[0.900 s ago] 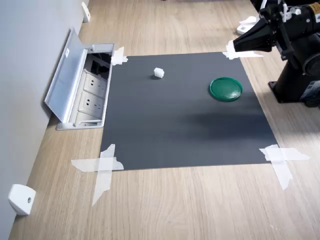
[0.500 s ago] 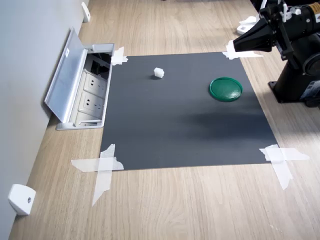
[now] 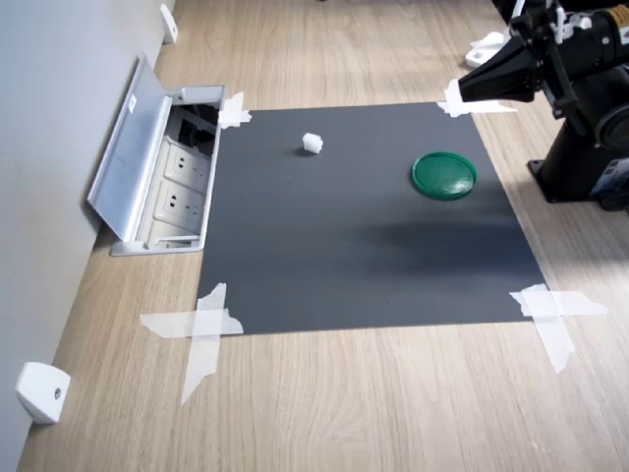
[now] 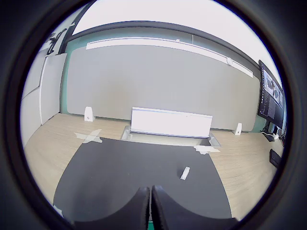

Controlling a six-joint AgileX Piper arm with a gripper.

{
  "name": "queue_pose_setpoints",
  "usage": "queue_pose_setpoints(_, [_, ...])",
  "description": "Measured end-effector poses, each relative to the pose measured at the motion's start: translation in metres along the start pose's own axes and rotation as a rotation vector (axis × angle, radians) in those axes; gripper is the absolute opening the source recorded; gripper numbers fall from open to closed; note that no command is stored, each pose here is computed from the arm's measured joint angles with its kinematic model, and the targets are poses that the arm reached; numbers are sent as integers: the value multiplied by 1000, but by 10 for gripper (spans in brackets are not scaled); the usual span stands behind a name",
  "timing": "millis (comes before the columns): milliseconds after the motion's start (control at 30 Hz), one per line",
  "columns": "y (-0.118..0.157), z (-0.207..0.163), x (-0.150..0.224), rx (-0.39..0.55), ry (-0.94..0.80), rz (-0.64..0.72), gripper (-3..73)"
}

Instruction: Grasp a white terminal and put it on the green lid.

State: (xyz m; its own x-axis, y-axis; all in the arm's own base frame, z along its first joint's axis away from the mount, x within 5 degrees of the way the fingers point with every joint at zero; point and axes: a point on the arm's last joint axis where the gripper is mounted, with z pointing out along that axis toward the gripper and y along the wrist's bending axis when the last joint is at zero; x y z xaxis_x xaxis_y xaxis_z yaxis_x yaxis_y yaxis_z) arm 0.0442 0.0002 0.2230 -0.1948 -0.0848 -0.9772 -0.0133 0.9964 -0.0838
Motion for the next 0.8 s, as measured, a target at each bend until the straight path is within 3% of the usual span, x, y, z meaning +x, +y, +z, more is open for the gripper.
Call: queue_pose_setpoints(800, [1, 0, 0, -20, -3, 23, -9])
